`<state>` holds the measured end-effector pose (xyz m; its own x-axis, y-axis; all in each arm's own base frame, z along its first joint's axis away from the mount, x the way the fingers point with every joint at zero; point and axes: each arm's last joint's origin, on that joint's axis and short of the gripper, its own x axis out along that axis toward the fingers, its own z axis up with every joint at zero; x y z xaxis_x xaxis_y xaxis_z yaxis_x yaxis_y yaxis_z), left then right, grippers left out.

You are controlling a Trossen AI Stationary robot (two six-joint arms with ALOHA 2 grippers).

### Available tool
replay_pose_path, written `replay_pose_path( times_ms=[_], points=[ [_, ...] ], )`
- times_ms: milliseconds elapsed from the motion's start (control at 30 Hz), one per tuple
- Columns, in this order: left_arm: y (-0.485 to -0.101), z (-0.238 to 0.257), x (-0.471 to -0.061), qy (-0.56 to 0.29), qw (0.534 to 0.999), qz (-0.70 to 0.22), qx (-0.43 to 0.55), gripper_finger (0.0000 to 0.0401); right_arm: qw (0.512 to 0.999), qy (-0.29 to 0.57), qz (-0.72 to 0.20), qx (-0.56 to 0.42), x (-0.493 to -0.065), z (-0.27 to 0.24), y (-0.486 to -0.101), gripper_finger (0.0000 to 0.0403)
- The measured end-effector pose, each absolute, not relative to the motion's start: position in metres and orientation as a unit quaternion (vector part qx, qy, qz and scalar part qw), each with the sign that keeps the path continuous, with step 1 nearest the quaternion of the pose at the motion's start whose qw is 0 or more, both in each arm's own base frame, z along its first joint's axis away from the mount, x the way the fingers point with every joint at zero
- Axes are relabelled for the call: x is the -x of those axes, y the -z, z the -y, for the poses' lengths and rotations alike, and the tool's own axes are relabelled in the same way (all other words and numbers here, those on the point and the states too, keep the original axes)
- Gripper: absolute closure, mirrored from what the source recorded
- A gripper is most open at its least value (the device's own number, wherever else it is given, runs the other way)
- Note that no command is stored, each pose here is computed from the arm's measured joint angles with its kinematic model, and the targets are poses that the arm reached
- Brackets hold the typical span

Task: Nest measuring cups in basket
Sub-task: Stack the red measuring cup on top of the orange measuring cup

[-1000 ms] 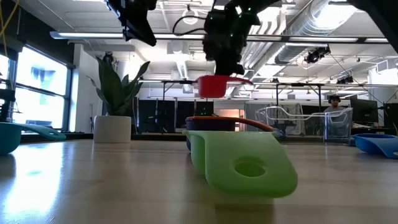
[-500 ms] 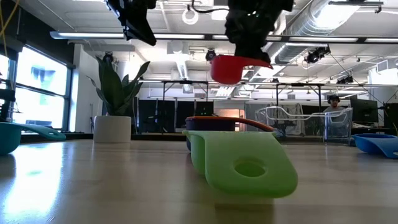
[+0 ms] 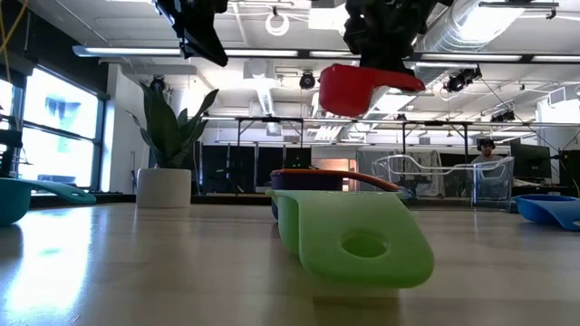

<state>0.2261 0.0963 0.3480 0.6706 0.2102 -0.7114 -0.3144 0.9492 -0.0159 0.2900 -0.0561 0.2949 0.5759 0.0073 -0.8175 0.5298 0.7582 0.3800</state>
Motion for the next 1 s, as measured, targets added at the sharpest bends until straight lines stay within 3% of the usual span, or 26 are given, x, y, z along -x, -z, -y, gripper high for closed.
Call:
replay_pose_path(
  times_ms=[300,1000],
  points=[
    [-0.348,-0.086,-0.23,-0.13,0.913,-0.378,0.08,0.0353,0.843,0.125,-0.429,-0.3,-0.301,0.032,-0.293,0.0403],
    [-0.348,-0.07,-0.236,-0.101,0.917,-0.379,0.077,0.0353,0.817,0.194,-0.446,-0.308,-0.347,-0.002,-0.235,0.0403]
  ],
)
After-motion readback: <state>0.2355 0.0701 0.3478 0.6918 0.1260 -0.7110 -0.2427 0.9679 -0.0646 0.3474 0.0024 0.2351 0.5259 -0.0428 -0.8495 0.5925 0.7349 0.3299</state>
